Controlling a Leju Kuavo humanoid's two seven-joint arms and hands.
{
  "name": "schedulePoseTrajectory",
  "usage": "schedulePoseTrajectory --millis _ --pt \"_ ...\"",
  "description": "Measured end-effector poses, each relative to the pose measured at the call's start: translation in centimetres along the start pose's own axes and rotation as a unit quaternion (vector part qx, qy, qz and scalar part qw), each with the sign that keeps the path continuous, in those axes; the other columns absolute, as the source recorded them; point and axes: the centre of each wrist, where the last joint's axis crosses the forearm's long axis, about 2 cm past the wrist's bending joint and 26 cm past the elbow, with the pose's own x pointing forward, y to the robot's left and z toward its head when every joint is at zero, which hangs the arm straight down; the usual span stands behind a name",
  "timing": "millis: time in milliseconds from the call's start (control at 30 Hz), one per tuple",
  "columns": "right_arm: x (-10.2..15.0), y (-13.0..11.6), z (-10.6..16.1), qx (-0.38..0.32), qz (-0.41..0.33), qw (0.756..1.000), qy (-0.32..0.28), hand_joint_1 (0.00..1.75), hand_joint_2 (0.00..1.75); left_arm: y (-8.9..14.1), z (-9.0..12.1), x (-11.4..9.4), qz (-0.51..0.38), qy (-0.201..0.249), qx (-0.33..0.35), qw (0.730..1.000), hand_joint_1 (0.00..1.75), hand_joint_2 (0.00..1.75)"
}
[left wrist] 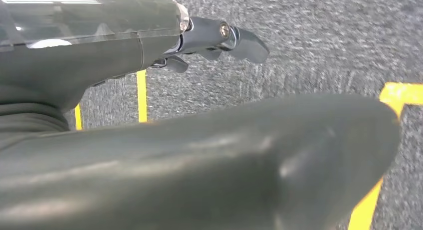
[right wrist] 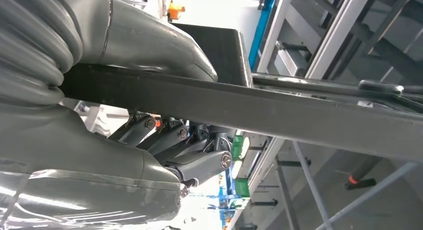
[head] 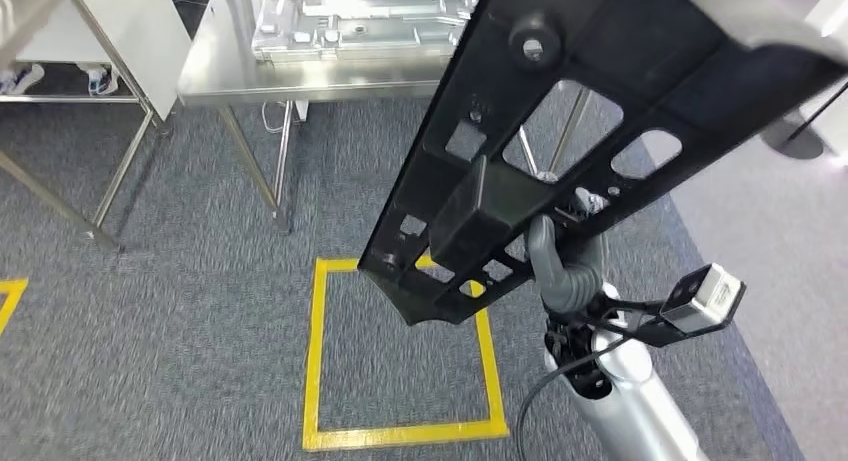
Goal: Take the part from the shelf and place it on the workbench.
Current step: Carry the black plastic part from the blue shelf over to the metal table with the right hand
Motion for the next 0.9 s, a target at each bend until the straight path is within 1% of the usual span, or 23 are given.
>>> schedulePoseTrajectory --millis 267,567,733,900 --pt "0.01 0.02 0.32 -0.004 0.010 1.000 0.005 1.75 1.75 -0.14 0.00 0.01 -0.007 0.000 -0.003 1.000 0.00 0.00" --pt "-0.02 0.53 0.34 -0.006 0.015 1.000 0.000 1.75 1.75 -0.32 -0.23 0.82 -0.008 -0.006 -0.003 1.000 0.00 0.00" --pt "-0.13 0.82 0.56 -0.008 0.012 1.000 0.002 1.75 1.75 -0.13 -0.15 0.50 -0.009 -0.003 -0.001 1.000 0.00 0.00" --pt "-0.22 0.98 0.38 -0.008 0.009 1.000 -0.001 1.75 1.75 0.25 -0.19 0.60 -0.011 -0.004 0.002 1.000 0.00 0.00"
